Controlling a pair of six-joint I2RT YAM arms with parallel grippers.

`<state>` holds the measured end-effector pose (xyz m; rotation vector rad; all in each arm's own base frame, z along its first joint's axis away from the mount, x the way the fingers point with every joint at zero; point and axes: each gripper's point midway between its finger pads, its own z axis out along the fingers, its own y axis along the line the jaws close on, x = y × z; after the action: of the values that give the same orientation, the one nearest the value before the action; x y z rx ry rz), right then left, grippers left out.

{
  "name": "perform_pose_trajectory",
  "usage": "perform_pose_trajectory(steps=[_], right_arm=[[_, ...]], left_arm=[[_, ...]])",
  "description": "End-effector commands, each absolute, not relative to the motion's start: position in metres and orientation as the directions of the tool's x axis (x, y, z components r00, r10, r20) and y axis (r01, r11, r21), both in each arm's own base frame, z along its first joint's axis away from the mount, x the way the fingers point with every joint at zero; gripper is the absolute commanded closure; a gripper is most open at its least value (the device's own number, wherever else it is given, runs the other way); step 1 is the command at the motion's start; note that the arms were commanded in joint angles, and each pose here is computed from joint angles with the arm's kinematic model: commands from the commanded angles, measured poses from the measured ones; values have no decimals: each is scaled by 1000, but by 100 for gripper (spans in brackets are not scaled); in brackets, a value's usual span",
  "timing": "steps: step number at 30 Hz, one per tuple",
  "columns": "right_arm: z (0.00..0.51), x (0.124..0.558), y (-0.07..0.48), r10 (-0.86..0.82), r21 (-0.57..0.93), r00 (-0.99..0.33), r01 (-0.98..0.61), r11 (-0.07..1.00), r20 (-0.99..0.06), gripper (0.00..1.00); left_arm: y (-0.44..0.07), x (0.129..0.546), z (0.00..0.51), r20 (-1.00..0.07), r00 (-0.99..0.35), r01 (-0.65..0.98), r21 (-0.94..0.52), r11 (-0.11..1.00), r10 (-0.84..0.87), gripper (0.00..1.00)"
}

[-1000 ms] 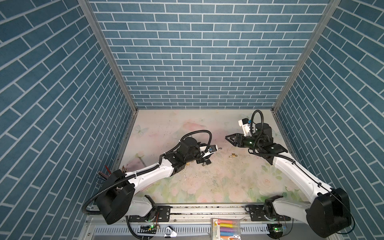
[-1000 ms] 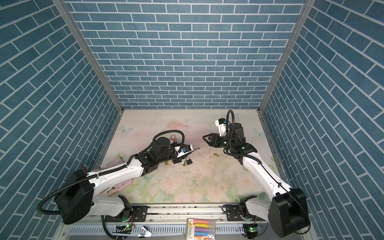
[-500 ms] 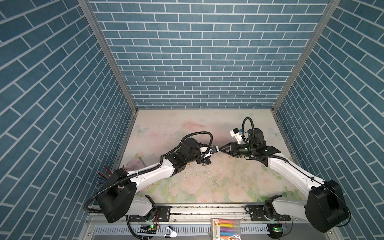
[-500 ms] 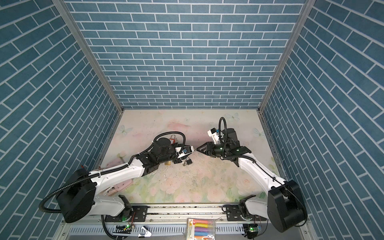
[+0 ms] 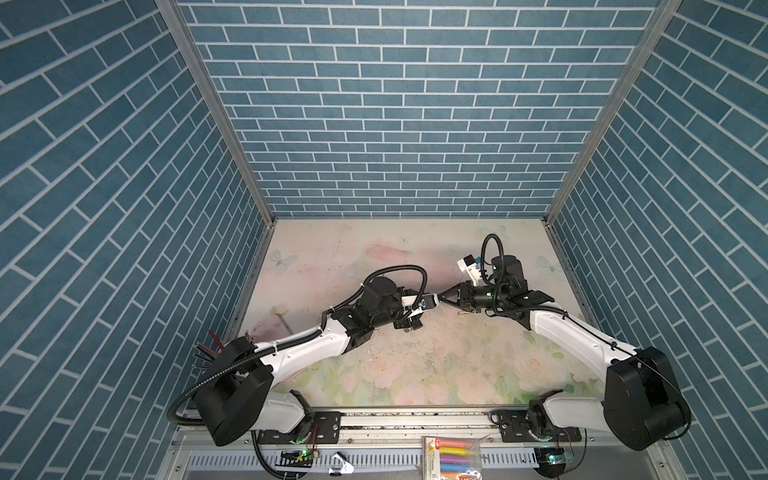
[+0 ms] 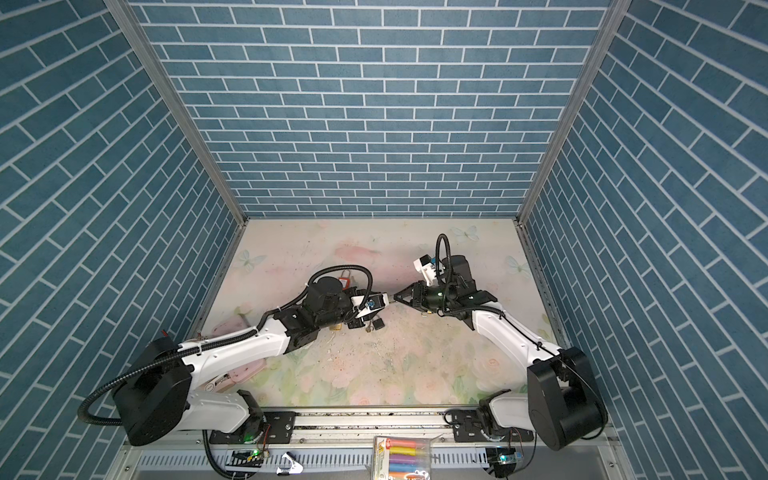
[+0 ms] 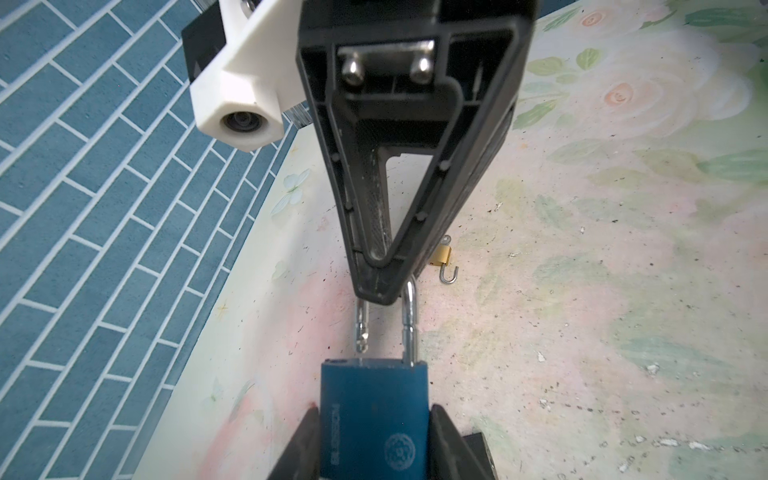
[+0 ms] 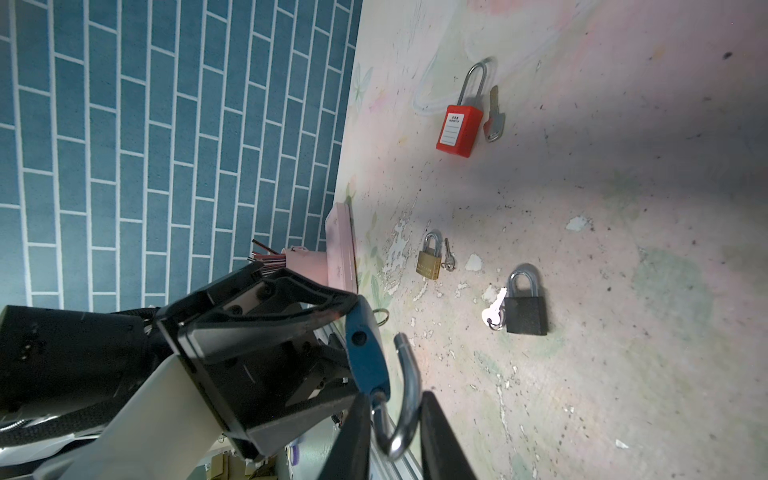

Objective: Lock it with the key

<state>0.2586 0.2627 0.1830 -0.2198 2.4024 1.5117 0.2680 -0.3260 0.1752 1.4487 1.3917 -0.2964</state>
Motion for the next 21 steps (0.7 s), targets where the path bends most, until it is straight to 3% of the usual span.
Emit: perform_pose_trajectory(steps=[1,7,12,21], right_arm=[[179,262,263,21,837,-932,-314,448,-361,83],[177,265,260,-26,755,-861,-460,468,-508,98],[177,262,258,-53,675,-770,-588,446,-636,100],[169,243,265,-102,705,-767,-627,331,-634,100]], left_arm=[[-335,262,190,-786,338,833,506,224,518,96],[-341,260,182,-819,294,865,447,226,493,98],[-347,260,178,-838,264,886,406,224,477,98],[-353,263,186,-855,266,886,398,236,445,98]])
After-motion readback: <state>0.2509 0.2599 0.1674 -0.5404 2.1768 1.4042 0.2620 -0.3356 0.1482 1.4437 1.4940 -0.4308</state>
